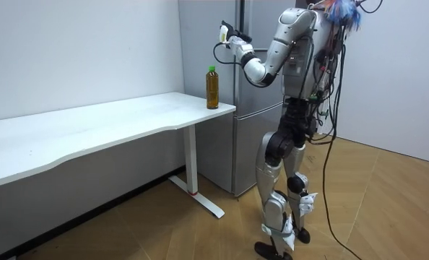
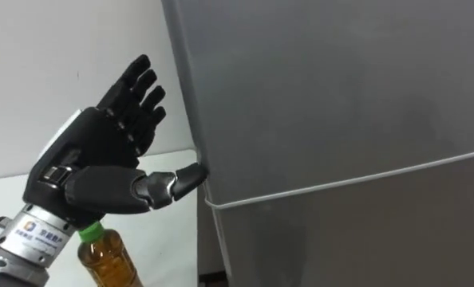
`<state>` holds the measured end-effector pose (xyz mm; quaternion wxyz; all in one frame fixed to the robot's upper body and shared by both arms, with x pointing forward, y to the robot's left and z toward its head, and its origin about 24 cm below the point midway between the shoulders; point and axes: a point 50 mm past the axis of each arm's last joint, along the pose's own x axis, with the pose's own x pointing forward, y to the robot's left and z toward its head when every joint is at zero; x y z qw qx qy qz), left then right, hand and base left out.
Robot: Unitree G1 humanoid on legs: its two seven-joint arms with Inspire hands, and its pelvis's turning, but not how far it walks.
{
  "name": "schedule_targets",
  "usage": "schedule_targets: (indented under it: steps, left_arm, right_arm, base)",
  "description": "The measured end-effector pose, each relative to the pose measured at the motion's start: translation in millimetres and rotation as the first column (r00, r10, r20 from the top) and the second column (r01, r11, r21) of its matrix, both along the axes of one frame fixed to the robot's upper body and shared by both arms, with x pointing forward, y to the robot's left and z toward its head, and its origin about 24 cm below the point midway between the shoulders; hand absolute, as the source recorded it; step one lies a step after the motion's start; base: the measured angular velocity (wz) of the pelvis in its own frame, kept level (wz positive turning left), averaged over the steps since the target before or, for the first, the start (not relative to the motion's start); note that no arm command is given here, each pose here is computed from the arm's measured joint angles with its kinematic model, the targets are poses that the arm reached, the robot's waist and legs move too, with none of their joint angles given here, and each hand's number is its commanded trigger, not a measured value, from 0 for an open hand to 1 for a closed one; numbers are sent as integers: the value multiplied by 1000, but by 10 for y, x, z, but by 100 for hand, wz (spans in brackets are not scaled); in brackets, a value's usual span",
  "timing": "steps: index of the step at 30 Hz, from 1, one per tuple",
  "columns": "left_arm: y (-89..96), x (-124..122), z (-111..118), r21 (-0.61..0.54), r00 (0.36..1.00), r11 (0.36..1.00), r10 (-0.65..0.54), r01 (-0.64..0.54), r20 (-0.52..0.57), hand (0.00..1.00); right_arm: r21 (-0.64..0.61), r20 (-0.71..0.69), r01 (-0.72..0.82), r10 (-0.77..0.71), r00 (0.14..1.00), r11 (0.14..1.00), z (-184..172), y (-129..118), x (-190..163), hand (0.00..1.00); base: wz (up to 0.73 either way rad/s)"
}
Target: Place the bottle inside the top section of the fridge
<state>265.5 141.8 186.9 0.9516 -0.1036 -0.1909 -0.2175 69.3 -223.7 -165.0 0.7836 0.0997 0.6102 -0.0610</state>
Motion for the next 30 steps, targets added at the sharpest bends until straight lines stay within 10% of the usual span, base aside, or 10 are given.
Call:
schedule_targets:
  steps: [30]
  left_arm:
    - [-307, -62, -94, -31, 966, 969, -248, 246, -77, 0]
  right_arm:
    - [8, -17, -16, 16, 1000, 1000, 8, 9, 44, 0]
  base:
    - [2]
